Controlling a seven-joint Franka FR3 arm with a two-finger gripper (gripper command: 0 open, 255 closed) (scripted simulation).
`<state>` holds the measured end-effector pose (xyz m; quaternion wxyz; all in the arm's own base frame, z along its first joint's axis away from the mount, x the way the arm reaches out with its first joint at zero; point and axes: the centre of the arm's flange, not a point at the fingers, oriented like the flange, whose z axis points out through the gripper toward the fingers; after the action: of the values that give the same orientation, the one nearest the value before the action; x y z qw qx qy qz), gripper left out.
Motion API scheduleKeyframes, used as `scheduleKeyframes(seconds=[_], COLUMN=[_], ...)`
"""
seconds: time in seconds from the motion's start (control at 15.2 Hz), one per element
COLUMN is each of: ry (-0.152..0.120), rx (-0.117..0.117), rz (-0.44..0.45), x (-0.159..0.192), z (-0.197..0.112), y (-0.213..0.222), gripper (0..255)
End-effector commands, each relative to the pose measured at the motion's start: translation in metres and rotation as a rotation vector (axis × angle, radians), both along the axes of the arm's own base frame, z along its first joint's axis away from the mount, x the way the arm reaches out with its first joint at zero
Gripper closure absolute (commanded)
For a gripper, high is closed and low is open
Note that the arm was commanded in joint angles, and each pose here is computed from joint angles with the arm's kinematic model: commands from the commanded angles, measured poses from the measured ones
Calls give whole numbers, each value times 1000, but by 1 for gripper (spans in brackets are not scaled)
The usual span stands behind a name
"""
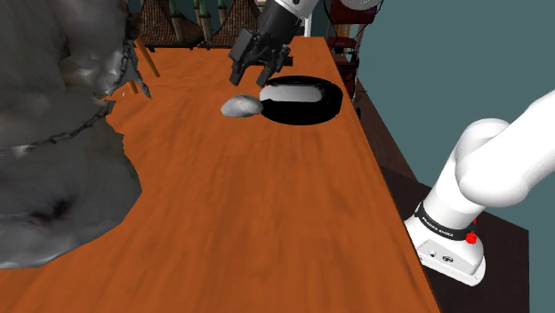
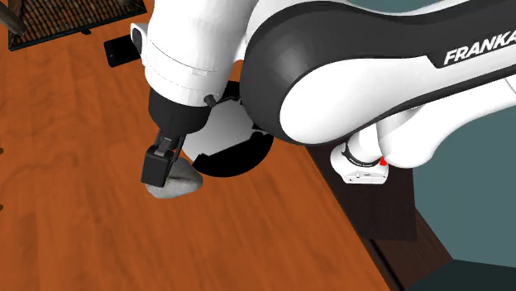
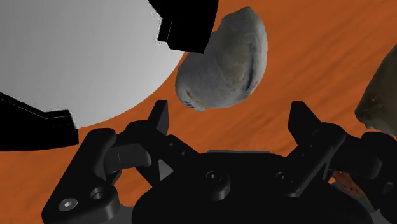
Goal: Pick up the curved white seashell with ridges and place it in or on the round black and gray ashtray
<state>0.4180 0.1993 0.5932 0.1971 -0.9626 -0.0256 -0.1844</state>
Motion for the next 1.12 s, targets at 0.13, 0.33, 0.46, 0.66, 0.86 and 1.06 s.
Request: scheduleKeyframes(seconds=[0.13,0.33,0.46,0.66,0.86,1.06], ry=[-20,-20,-20,-20,-20,-20], rx=[37,37,37,37,37,37], rz=[67,67,67,67,67,67], x=[16,21,24,24,24,24], z=[-18,-32,-39,-39,-39,-39], y=[-11,-4,0,0,0,0], gripper=[0,0,0,0,0,255])
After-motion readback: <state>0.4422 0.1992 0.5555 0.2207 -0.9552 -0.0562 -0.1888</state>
